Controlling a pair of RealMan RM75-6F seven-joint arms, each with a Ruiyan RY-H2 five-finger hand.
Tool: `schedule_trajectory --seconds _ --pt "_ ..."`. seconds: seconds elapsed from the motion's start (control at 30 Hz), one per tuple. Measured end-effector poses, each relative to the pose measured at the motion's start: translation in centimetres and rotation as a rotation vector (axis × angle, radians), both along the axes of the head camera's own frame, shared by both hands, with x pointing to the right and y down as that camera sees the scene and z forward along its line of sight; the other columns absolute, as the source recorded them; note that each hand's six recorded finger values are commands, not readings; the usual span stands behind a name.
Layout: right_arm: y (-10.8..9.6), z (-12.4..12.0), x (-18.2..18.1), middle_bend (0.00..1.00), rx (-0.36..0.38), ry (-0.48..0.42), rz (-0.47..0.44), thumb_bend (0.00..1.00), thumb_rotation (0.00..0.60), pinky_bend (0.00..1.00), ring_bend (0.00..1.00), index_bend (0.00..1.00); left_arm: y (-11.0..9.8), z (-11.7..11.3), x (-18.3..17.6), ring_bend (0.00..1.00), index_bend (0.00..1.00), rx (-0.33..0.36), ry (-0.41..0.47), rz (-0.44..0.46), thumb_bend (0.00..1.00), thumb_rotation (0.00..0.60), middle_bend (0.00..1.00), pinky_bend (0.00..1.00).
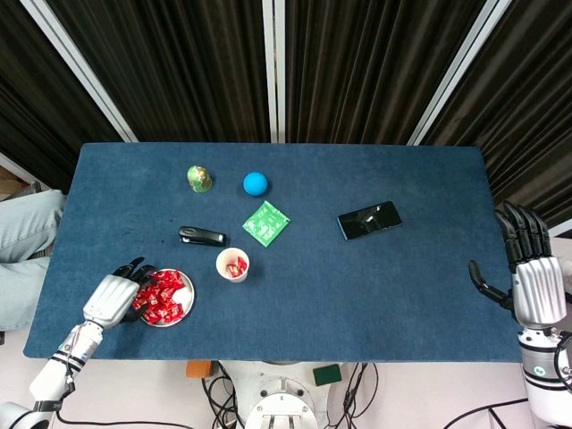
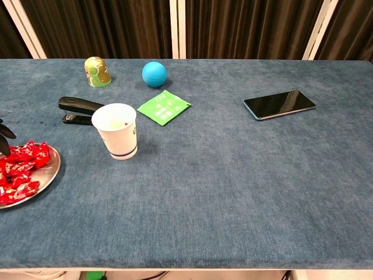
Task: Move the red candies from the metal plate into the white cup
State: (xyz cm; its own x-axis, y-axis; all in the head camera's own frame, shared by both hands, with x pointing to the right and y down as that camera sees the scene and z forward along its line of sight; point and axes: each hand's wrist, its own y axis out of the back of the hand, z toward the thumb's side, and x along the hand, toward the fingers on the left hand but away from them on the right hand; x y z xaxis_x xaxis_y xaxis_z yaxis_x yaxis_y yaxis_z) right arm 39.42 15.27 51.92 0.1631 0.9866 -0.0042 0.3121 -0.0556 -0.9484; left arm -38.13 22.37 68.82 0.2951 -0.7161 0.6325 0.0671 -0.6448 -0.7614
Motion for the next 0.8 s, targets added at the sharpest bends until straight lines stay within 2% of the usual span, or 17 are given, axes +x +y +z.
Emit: schedule_trajectory --seconds 0.8 --pt "-0.06 0.04 0.19 0.0 -0.002 0.001 0.007 0.37 0.6 0.0 0.0 0.0 0.15 0.68 0.83 0.05 0.47 -0.009 -0.001 0.026 0.28 0.6 0.17 0.24"
